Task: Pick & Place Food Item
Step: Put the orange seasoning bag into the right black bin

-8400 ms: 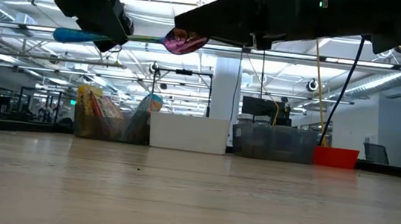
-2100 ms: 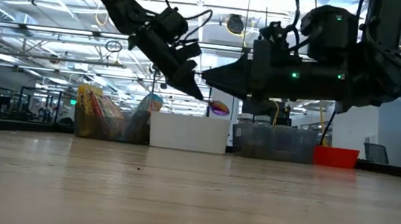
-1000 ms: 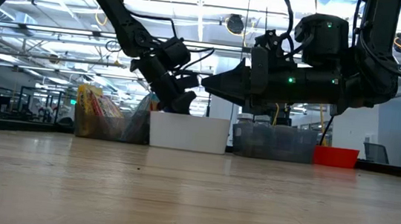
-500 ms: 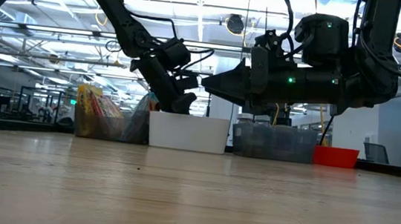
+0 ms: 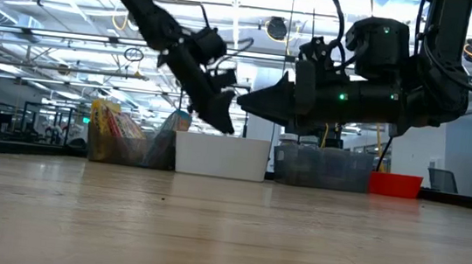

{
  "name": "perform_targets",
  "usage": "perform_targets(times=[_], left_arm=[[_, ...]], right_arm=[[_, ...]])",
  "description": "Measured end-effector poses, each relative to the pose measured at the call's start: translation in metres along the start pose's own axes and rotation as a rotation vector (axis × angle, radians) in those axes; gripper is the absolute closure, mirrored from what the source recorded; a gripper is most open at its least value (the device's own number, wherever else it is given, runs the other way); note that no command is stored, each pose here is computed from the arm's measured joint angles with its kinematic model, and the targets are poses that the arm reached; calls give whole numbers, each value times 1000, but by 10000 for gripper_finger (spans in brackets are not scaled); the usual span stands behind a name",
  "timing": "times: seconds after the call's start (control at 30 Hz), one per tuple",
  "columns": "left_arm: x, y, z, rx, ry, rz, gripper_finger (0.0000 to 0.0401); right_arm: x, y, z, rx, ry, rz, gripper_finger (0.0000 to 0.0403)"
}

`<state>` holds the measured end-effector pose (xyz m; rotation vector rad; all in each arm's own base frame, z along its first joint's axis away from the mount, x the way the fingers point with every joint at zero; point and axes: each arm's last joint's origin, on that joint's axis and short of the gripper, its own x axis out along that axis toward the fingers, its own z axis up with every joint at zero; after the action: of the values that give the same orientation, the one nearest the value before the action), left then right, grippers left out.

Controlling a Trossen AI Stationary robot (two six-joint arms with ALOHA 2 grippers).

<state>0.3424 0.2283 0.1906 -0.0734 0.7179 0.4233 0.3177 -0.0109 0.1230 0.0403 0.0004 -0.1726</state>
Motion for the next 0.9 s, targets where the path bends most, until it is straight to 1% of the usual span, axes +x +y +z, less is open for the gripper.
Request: perform_targets(times=[0.13, 0.3, 0.4, 0.5, 0.57, 0.67, 0.8, 0.9], left_arm=[[-29, -2, 18, 4, 2, -4, 243], [-82, -11, 37, -5, -35, -24, 242], [-112, -23, 36, -2, -33, -100, 242], [-142, -39, 30, 1, -50, -201, 242], [-158, -52, 19, 2, -76, -258, 242], [-176, -73, -5, -13, -124, -314, 242], [-198, -100, -45, -59, -225, -418, 242], [-211, -120, -77, -98, -318, -539, 242]], right_arm=[[0, 0, -2, -37, 25, -4, 238], [0, -1, -2, -81, 23, -7, 238], [0, -1, -2, -91, 24, -7, 238], [0, -1, -3, -93, 33, -9, 238], [0, -1, -4, -97, 37, -9, 238], [0, -1, -3, -95, 30, -9, 238], [0, -1, -3, -84, 26, -9, 238], [0, -1, -3, -58, 27, -10, 238]])
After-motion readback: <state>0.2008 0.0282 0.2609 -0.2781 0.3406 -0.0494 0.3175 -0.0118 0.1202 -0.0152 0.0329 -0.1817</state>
